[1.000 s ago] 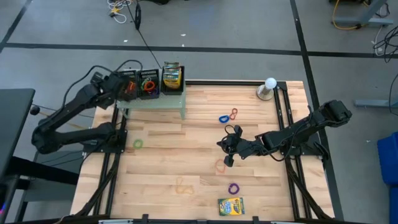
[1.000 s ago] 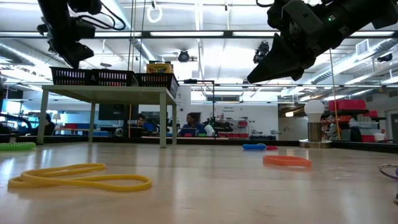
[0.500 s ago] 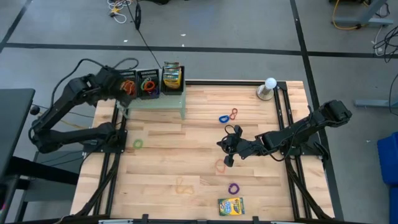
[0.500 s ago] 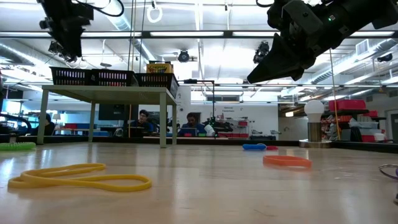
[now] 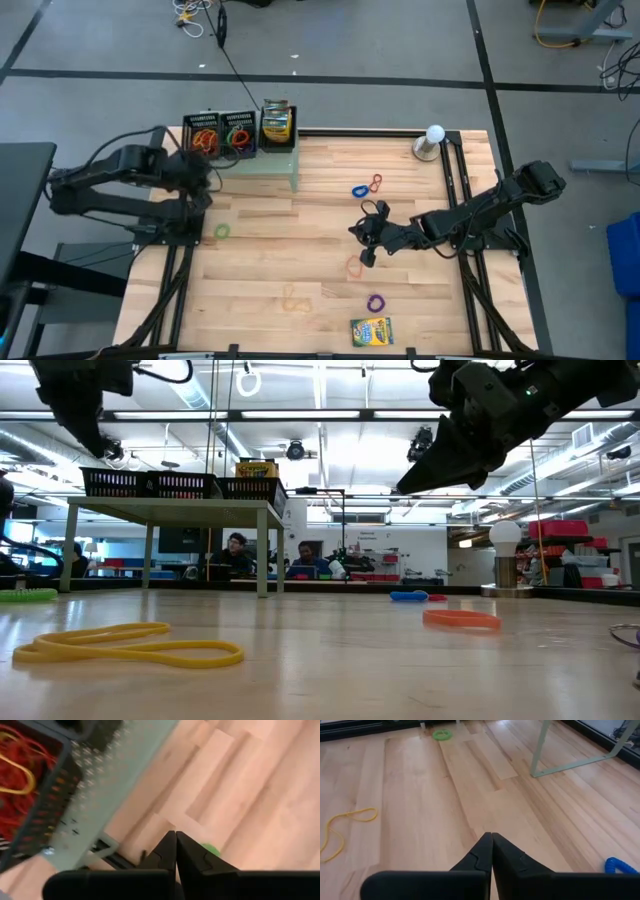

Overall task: Pick & Place Office Desk Supplies
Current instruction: Put the green spring keychain into the middle black bin on the shelf

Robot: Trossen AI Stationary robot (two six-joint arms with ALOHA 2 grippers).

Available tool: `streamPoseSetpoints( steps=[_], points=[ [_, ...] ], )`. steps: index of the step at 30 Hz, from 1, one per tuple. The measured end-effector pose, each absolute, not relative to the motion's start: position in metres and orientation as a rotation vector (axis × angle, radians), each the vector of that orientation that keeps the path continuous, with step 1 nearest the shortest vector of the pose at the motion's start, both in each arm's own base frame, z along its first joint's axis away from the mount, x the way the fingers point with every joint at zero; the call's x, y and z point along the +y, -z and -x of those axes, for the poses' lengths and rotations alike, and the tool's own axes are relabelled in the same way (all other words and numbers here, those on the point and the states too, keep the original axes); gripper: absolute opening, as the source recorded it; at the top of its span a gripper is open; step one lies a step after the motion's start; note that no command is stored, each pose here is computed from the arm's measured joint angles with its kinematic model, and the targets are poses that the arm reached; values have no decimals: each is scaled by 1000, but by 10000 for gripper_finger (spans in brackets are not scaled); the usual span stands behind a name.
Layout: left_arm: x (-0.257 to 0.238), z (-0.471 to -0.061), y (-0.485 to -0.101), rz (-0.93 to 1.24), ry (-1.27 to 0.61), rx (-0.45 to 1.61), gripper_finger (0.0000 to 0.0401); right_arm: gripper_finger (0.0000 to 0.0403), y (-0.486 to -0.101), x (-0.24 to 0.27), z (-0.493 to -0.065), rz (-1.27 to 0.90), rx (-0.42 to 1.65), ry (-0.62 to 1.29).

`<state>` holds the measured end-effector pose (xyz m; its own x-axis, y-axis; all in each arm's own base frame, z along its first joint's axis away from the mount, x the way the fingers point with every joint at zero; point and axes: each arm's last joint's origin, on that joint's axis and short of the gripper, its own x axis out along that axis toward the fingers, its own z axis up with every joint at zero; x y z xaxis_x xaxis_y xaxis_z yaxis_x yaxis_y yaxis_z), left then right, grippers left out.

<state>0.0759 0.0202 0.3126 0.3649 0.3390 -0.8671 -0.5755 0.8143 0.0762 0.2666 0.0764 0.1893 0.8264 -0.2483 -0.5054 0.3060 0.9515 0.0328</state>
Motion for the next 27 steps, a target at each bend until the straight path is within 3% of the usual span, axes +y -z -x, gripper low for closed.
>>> streamPoseSetpoints(
  steps=[11, 20, 27],
  points=[
    [-4, -98, -308, 184, -473, 1004, 9, 11, -189, 72, -268, -118, 521, 311],
    [-57, -130, -229, 128, -371, 1204, 9, 11, -189, 73, -268, -124, 521, 311],
    [-79, -117, -185, 262, -499, 1290, 21, 11, -189, 73, -267, -124, 522, 312]
  ],
)
